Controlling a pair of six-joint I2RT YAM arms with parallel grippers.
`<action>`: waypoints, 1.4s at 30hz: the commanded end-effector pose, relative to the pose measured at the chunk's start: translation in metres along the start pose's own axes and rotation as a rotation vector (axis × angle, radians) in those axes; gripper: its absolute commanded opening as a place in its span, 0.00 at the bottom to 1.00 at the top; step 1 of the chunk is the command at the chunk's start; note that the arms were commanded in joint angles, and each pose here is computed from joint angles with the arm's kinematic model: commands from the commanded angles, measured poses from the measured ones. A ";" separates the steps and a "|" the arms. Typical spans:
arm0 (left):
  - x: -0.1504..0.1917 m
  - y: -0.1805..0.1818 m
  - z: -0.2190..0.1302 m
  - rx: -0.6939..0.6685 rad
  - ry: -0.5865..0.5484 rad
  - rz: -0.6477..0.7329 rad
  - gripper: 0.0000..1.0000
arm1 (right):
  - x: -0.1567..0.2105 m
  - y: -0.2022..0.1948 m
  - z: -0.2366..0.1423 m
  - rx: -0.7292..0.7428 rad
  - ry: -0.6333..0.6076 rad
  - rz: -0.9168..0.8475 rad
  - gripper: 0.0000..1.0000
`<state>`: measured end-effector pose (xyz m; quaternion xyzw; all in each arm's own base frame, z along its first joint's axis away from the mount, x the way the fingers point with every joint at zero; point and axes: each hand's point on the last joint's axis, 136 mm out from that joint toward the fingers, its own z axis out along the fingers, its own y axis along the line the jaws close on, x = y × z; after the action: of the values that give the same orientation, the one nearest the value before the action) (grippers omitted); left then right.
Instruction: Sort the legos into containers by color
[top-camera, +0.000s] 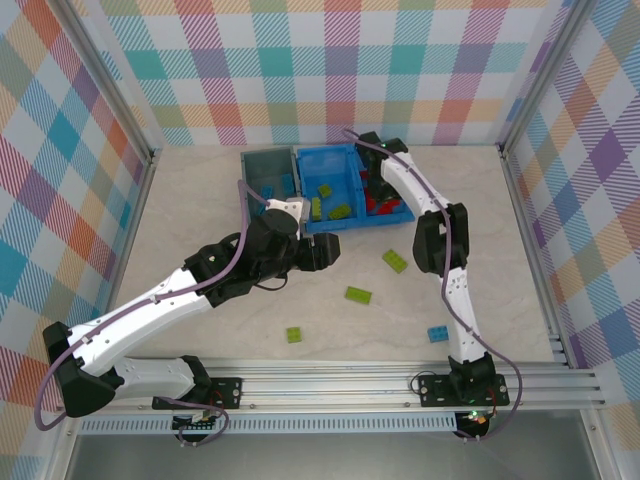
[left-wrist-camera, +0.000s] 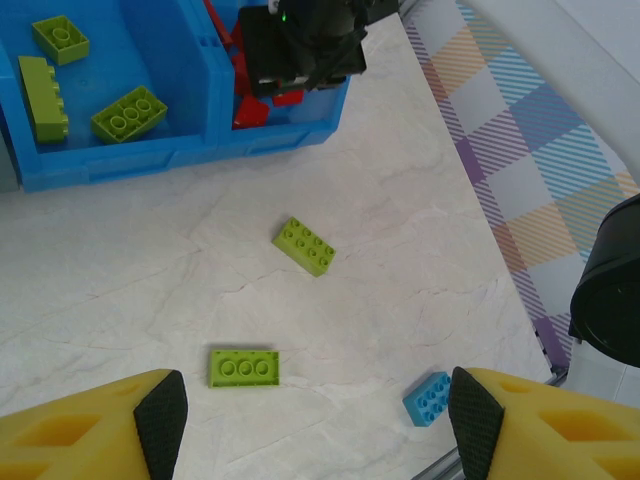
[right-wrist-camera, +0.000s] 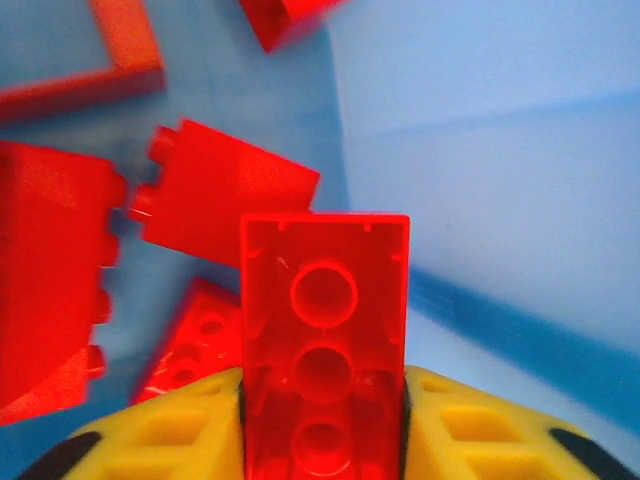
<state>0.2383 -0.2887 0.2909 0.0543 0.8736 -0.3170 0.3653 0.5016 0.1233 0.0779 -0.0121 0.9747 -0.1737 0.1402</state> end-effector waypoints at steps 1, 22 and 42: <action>-0.003 -0.013 -0.006 0.041 -0.007 0.023 0.73 | -0.008 -0.017 -0.018 0.020 -0.047 0.066 0.45; 0.113 -0.073 0.083 0.197 0.303 0.477 0.77 | 0.043 -0.059 -0.232 -0.429 -0.309 0.215 0.64; 0.273 -0.128 0.237 0.157 0.555 0.995 0.78 | 0.259 -0.128 -0.384 -0.958 -0.551 0.157 0.95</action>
<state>0.1382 -0.5725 0.0569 0.5504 0.7832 -0.1823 0.2244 0.1550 0.1099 0.3951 -0.0424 0.8723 0.2879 0.3929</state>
